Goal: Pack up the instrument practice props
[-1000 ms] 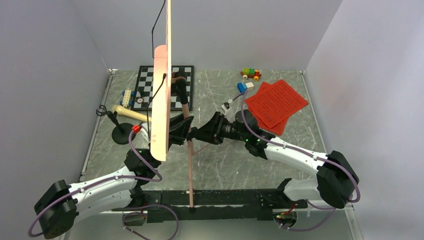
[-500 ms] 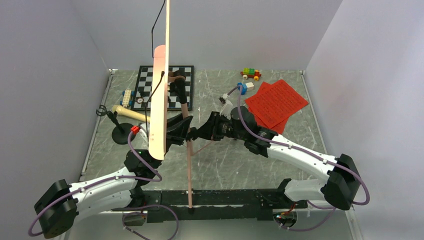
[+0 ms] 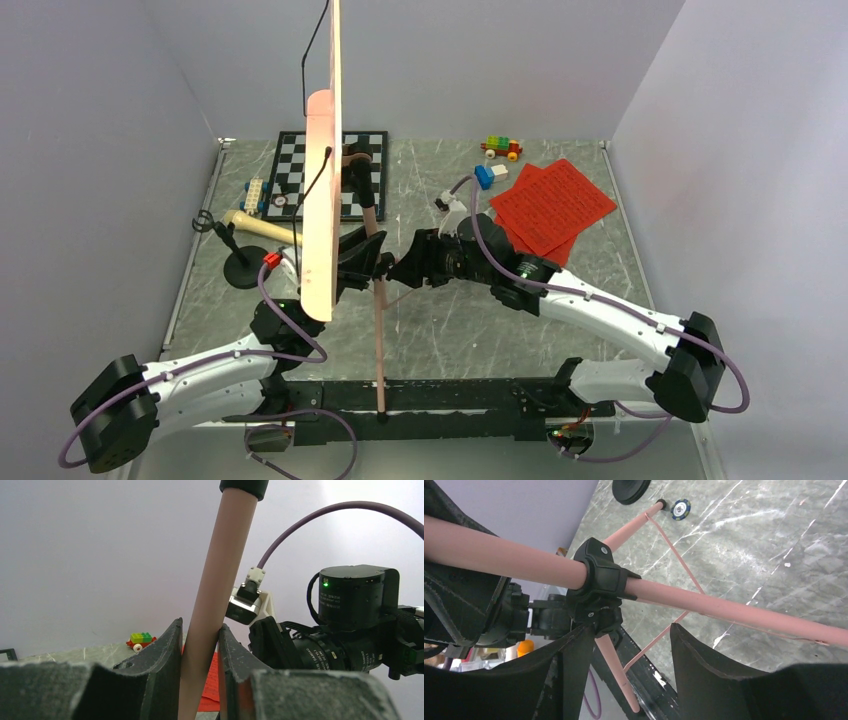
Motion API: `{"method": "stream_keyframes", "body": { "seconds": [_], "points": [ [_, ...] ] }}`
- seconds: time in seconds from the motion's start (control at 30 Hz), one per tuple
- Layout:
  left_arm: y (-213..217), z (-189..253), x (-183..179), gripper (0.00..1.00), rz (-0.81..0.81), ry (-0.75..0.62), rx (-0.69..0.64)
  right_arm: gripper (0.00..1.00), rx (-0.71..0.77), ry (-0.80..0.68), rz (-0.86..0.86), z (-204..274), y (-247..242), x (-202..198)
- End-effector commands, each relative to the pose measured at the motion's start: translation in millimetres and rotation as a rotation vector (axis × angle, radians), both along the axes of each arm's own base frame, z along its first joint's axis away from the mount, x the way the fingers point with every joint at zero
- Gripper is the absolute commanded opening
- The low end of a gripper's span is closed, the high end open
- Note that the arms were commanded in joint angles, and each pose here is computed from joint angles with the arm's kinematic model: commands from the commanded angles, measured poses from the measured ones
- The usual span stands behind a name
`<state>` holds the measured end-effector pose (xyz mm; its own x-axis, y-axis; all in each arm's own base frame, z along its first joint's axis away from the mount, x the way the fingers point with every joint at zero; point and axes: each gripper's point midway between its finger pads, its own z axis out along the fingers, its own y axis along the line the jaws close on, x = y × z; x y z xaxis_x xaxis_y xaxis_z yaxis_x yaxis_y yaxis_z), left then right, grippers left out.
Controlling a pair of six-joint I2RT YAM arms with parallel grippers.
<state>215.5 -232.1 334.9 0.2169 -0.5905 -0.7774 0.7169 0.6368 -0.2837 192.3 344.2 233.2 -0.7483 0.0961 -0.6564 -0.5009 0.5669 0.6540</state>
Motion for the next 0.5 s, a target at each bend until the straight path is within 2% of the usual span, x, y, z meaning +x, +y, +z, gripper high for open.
{"method": "stream_keyframes", "body": {
  "seconds": [0.0,0.1,0.27,0.4,0.47],
  "points": [
    [-19,-153,16,0.0,0.013,0.372,0.386,0.61,0.074,0.03,0.086,13,10,-13],
    [-20,-152,15,0.0,0.01,0.373,0.385,0.55,0.078,0.001,0.07,12,8,-9],
    [-21,-159,14,0.0,0.006,0.386,0.391,0.48,0.064,-0.137,0.058,22,5,-3],
    [-23,-163,12,0.0,-0.005,0.397,0.395,0.29,0.022,-0.262,0.067,25,7,6],
    [-24,-165,11,0.0,-0.009,0.403,0.4,0.23,0.002,-0.337,0.062,29,8,7]
  ]
}}
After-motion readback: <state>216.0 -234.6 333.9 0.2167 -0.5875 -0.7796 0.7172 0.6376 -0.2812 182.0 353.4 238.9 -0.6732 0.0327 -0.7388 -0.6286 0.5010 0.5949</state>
